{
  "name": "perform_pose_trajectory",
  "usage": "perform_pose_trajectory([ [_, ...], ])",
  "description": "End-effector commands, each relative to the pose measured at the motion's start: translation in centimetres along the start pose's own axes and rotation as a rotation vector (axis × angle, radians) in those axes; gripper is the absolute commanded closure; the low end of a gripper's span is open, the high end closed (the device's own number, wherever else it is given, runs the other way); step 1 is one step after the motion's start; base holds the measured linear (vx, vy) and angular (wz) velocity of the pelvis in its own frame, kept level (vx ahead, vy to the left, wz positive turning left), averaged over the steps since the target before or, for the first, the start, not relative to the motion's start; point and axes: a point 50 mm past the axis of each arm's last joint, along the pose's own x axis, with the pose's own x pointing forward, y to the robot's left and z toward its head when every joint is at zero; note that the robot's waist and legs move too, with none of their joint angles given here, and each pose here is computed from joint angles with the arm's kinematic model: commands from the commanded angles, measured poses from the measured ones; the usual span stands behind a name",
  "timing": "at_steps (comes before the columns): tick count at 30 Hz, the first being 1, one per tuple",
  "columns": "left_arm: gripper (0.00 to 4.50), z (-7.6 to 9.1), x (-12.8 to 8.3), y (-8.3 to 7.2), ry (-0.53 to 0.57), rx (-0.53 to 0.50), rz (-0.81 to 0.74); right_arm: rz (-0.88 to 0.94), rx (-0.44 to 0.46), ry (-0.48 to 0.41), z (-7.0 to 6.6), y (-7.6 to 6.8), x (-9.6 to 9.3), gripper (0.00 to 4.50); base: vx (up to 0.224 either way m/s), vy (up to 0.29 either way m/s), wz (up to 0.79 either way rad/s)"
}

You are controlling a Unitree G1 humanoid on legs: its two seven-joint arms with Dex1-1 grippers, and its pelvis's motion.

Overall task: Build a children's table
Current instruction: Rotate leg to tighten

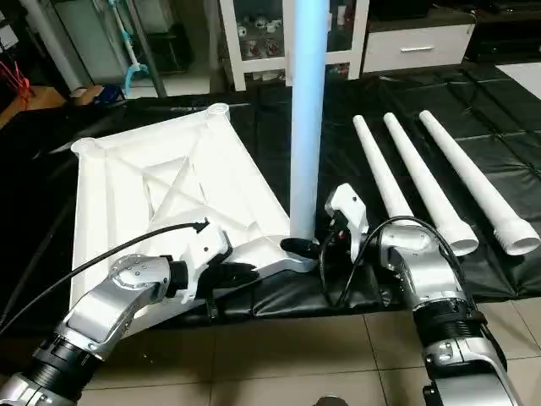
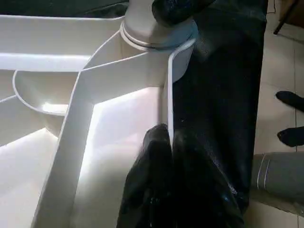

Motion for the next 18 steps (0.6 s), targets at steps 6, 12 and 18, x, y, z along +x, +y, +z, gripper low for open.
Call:
perform_pose_trajectory([
  [6,4.50,-1.2,-0.2,-0.6,0.050,-0.021,-0.034,-0.013,0.007,-0.031,0.9,-0.5,0.2,2.34,0.000,0.000,0.00],
  [12,4.50,-1.1,-0.2,-0.5,0.049,-0.020,-0.024,-0.106,0.052,-0.077,0.6,-0.7,0.7,2.46,0.000,0.000,0.00],
  [18,4.50,-0.8,0.9,0.7,0.073,-0.001,0.109,-0.329,0.049,-0.035,-0.3,-1.1,2.6,2.50,0.000,0.000,0.00],
])
